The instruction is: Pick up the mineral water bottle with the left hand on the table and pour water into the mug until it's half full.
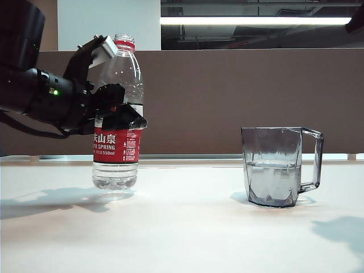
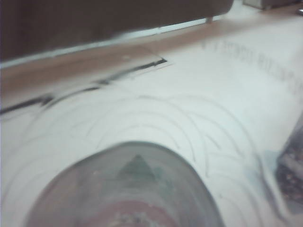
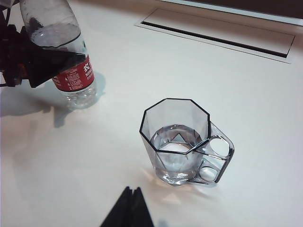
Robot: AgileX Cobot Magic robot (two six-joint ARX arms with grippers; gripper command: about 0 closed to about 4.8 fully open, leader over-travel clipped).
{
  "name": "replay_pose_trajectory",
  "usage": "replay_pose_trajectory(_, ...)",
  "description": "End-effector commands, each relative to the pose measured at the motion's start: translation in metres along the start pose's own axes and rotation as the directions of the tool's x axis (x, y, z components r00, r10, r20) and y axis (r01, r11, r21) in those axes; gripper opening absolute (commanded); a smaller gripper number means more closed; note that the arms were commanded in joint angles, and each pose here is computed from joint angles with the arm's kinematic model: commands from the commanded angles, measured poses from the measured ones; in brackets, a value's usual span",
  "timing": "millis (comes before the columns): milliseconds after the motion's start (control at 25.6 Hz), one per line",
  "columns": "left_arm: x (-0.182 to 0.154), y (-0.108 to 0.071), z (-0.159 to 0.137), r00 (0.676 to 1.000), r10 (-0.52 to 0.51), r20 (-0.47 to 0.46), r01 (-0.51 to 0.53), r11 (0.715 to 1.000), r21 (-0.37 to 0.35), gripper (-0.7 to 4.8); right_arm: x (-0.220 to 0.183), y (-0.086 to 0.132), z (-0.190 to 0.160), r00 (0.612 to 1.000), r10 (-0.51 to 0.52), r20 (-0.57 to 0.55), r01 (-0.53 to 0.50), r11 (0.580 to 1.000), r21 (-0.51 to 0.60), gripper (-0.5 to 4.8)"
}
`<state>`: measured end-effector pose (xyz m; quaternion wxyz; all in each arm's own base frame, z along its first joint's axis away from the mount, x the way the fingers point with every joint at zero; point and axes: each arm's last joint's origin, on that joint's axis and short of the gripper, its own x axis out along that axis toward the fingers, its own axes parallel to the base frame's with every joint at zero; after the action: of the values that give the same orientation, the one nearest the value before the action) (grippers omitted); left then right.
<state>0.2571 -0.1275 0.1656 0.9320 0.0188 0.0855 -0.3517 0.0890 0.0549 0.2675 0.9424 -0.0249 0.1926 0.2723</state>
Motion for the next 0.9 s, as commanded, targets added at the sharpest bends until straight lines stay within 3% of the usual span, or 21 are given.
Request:
replay_pose_trajectory(39, 0.004, 0.001, 0.003, 0.998, -0.004, 0.070, 0.003, 1.000, 0.020, 2.51, -0.002, 0.000, 0.004, 1.000, 0.003, 0.025, -0.003, 1.000, -0.004, -0.02)
replay_pose_trajectory(156, 0.005, 0.001, -0.002, 0.999, -0.004, 0.052, 0.003, 1.000, 0.015, 2.57, -0.002, 0.000, 0.004, 1.000, 0.003, 0.026, -0.003, 1.000, -0.004, -0.02)
replay_pose_trajectory(274, 0.006, 0.001, -0.005, 1.000, -0.005, 0.021, 0.005, 1.000, 0.006, 3.55, -0.002, 0.000, 0.004, 1.000, 0.003, 0.026, -0.003, 1.000, -0.004, -0.02)
replay_pose_trajectory(352, 0.005, 0.001, -0.005, 1.000, -0.006, 0.017, 0.006, 1.000, 0.004, 3.58, -0.002, 0.000, 0.004, 1.000, 0.003, 0.026, -0.003, 1.000, -0.004, -0.02)
replay_pose_trajectory(547, 0.005, 0.000, -0.003, 0.999, -0.030, 0.022, 0.030, 1.000, -0.004, 4.71, -0.002, 0.000, 0.004, 1.000, 0.003, 0.026, -0.003, 1.000, -0.004, -0.02)
replay_pose_trajectory(704, -0.003, -0.001, 0.007, 1.000, -0.025, 0.012, 0.025, 1.000, -0.015, 4.66, -0.002, 0.000, 0.004, 1.000, 0.003, 0.027, -0.003, 1.000, -0.004, -0.02)
replay_pose_trajectory(899, -0.016, -0.004, 0.015, 0.998, -0.006, -0.068, 0.004, 1.000, -0.029, 4.66, -0.002, 0.000, 0.004, 1.000, 0.003, 0.027, -0.003, 1.000, -0.004, -0.02)
